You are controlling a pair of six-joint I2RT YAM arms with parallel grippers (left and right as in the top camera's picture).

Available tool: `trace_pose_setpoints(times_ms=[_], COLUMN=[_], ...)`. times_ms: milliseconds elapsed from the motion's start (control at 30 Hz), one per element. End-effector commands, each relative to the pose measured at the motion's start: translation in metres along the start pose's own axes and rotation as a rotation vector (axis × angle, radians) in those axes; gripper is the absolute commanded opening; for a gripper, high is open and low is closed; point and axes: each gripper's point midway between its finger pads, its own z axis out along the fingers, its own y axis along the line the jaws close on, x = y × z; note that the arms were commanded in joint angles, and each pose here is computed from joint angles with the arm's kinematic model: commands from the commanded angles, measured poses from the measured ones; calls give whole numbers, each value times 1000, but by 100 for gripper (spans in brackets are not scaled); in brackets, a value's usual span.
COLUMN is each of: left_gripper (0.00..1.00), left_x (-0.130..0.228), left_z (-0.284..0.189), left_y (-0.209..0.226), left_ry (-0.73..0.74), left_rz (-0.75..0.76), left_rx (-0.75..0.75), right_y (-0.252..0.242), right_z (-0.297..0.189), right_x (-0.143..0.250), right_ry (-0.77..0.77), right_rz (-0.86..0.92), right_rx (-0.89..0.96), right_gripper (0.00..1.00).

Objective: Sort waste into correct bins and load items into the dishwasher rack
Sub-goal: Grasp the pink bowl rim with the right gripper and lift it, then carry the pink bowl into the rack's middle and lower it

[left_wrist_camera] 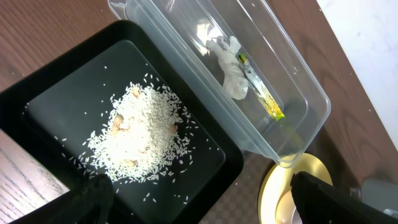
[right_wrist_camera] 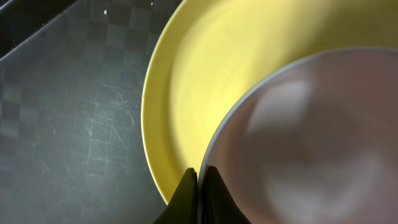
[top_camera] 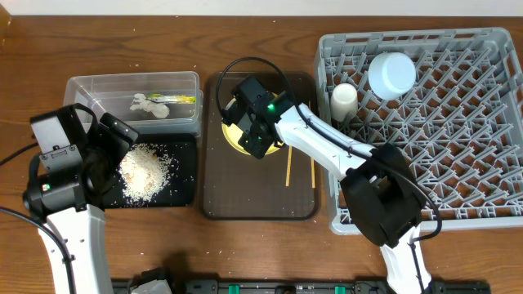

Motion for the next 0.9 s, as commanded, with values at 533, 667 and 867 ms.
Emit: trace_pose_setpoints(times_ms=[533,667,867], left_gripper=[94,94,94], left_x=[-5,-5,-5], left_z=[-3,-3,-3], left_y=[-1,-1,-1], left_ry=[-16,-16,-16], left_rz=[-4,-4,-4], left_rx=[2,2,2], right_y=[-19,-42,-59], right_z=[-265,-289,-301], right_x=[-7,32,77], right_ry=[-547,-605,-731], right_rz=[322,375,442], right_rx=[-674,-751,-834], right_gripper=[1,1,1])
